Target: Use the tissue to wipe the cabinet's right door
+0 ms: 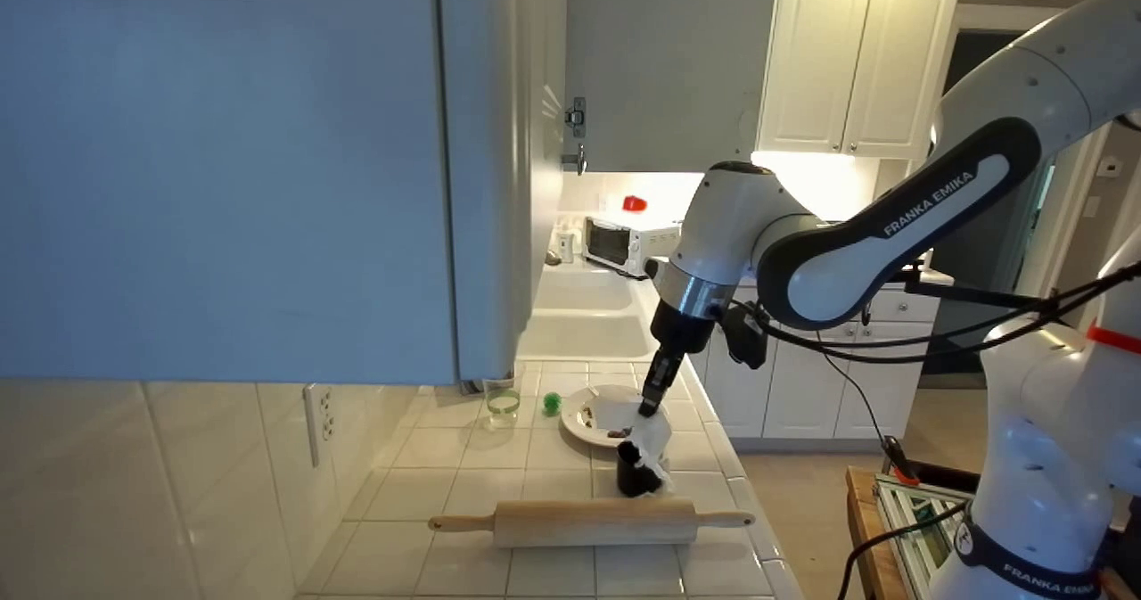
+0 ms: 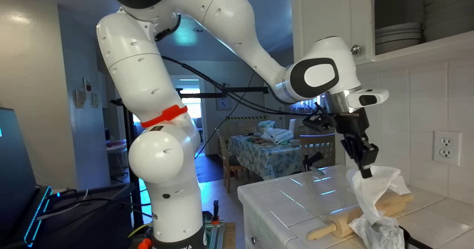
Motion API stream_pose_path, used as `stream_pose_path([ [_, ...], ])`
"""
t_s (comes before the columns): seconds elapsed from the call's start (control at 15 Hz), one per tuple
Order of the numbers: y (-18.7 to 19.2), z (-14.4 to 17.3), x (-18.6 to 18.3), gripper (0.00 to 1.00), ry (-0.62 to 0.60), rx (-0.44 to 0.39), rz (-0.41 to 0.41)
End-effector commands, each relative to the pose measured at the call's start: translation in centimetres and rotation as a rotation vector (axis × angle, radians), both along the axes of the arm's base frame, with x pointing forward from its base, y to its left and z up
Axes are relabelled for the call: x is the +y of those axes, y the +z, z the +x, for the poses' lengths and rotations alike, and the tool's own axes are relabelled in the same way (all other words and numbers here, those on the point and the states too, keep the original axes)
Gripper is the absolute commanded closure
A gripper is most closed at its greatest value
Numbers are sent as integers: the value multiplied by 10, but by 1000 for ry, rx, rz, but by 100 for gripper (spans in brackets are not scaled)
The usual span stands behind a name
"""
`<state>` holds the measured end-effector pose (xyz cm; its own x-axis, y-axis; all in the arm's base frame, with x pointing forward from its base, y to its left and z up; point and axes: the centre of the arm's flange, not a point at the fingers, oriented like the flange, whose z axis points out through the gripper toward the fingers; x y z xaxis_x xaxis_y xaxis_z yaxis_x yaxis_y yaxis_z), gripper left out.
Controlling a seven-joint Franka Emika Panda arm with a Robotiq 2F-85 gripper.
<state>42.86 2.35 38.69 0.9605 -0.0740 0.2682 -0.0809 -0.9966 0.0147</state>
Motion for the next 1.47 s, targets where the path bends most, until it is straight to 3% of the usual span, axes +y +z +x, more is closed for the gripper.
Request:
stream_pose_path([
  [0.0, 13, -30, 1, 100, 35, -51, -6],
  [0.33, 29, -48, 1, 100, -7, -70, -6],
  [0.67, 34, -72, -17, 100, -250, 57, -8],
  [1.07, 57, -87, -25, 100, -560, 89, -121],
  [1.4, 91, -96, -36, 100, -787, 63, -262],
])
